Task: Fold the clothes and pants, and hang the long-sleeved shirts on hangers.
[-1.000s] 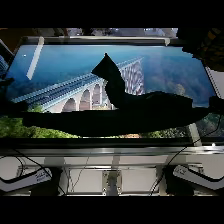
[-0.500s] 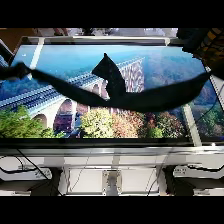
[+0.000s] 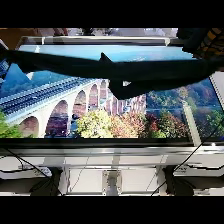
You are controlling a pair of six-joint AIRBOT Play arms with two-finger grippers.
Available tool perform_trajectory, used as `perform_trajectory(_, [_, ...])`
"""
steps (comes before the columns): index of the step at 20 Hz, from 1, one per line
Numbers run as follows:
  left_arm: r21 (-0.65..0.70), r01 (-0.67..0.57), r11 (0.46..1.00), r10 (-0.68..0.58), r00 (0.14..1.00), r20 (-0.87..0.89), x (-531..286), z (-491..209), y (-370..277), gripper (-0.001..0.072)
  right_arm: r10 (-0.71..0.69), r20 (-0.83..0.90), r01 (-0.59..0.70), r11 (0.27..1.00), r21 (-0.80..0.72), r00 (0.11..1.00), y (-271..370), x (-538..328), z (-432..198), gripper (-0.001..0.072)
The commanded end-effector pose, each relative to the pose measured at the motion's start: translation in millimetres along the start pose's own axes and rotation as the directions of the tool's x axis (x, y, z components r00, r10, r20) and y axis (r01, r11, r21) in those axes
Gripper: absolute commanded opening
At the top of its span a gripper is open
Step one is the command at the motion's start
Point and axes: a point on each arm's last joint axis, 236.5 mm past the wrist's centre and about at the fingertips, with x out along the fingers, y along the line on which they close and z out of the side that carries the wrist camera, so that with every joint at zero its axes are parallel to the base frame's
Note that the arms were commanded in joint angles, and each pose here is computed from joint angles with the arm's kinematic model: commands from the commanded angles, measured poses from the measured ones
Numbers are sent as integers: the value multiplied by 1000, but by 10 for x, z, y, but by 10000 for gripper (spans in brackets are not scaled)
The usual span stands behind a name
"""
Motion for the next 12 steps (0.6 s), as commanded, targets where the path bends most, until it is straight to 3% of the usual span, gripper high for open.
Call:
perform_trajectory(1, [12,-116,993,116,964,-240,-245,-569,354,24,-51,-169,59,997,45,984,-353,13,-479,20])
perform_trajectory(4, [47,-201,979,201,881,-429,-375,-1021,558,25,-15,-310,48,994,98,951,-419,211,-985,20])
perform_trajectory(8, [-3,-202,979,169,828,-535,-410,-1399,613,25,32,-488,42,989,139,872,-440,490,-1784,20])
perform_trajectory(12, [-50,-267,962,156,695,-702,-520,-2087,801,25,-97,-614,161,986,51,783,-747,435,-2417,20])
